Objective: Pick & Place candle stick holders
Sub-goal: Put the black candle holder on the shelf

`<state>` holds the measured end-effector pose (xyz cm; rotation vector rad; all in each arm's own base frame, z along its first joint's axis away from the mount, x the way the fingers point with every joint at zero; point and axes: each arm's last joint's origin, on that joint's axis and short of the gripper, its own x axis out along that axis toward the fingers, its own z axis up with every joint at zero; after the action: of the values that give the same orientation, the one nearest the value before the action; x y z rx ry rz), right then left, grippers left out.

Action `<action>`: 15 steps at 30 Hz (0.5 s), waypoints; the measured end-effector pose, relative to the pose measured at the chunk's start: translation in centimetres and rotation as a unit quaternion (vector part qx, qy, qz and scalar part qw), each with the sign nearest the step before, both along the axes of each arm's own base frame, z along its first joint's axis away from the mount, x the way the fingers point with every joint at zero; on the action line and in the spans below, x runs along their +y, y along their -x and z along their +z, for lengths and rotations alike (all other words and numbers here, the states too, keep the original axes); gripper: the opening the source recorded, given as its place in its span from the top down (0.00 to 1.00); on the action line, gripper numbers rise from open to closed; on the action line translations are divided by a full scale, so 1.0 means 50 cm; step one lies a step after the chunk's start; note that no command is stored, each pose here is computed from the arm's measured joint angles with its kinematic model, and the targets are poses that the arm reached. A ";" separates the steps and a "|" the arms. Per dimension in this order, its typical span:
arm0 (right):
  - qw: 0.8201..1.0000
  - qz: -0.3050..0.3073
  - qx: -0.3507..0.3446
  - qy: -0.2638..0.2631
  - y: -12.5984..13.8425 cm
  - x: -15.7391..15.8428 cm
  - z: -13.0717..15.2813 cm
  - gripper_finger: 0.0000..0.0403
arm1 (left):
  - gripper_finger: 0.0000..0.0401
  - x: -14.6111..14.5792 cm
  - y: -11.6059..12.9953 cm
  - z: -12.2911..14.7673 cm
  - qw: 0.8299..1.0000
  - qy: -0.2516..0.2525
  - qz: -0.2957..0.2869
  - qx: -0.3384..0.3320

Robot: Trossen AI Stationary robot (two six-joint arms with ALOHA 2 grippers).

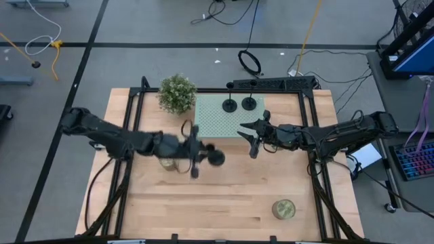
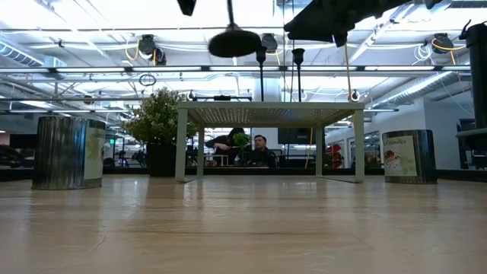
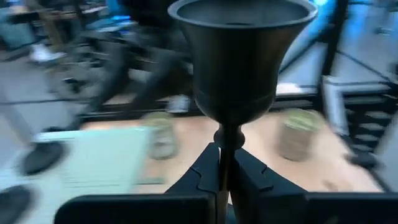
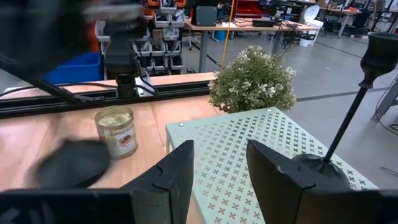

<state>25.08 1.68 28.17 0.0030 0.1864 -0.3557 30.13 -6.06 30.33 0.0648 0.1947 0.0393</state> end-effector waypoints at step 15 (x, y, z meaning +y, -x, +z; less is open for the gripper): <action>1.000 0.000 0.011 0.002 0.001 0.000 -0.004 0.64 | 0.96 0.334 0.013 0.005 0.981 0.061 0.187 0.004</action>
<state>25.04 1.68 27.96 -0.0040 0.2082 -0.3560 29.47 10.66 30.61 -0.0939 0.2146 0.4011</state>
